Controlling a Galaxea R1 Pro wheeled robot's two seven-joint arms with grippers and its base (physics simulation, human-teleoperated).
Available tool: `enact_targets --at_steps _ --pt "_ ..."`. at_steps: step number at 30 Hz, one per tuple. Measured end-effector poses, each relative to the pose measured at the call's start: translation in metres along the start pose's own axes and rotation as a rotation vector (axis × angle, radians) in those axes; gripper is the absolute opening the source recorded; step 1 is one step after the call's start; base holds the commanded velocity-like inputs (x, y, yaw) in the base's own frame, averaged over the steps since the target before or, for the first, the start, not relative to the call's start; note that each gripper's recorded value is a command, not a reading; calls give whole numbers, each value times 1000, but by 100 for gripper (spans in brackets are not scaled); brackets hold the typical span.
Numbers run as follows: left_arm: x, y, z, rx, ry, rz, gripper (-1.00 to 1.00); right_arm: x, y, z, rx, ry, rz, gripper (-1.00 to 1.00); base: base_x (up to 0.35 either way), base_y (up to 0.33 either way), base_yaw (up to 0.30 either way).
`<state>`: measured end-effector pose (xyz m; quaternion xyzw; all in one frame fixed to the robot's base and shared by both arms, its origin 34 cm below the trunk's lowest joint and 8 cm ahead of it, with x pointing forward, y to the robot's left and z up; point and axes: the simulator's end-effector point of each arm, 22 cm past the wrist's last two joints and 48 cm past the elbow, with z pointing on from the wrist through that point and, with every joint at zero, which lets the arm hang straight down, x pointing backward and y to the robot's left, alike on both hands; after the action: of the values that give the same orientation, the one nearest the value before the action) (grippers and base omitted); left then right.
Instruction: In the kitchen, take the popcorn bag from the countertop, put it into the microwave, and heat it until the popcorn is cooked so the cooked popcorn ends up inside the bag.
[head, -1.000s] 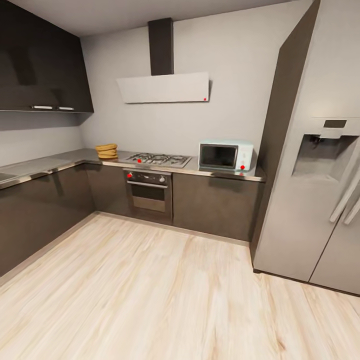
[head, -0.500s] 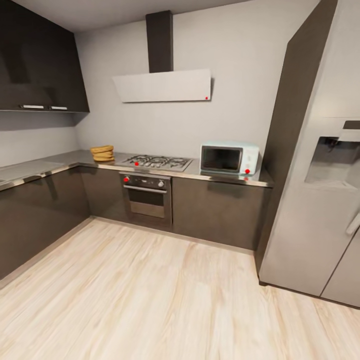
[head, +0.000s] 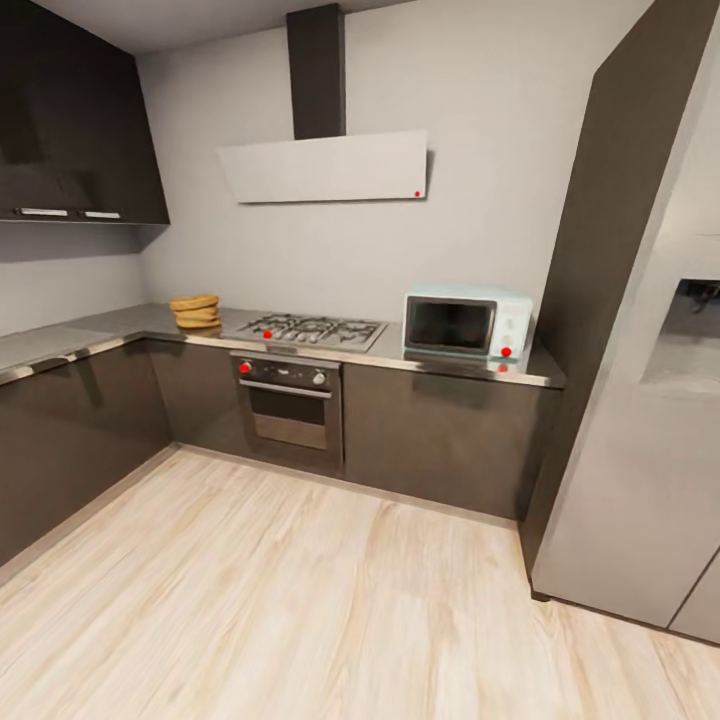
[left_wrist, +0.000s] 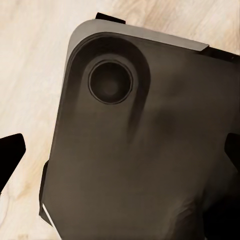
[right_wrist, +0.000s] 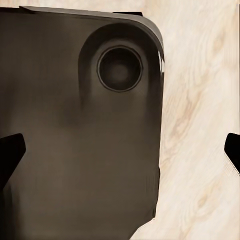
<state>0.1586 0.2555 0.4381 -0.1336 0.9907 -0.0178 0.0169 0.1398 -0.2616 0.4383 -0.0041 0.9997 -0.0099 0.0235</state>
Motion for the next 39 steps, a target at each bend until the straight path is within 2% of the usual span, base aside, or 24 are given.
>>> enact_targets --at_steps 19,24,32,39 --pt "-1 0 0 0 -4 4 100 -1 0 0 1 -3 0 100 325 0 0" --pt "-2 0 0 0 -9 5 100 -6 0 0 0 -28 1 100 325 0 0" --pt "-2 -1 0 1 -11 6 100 -7 0 0 1 -31 4 100 325 2 0" --pt "-4 0 0 1 -15 5 100 -6 0 0 1 -29 12 100 95 18 -158"
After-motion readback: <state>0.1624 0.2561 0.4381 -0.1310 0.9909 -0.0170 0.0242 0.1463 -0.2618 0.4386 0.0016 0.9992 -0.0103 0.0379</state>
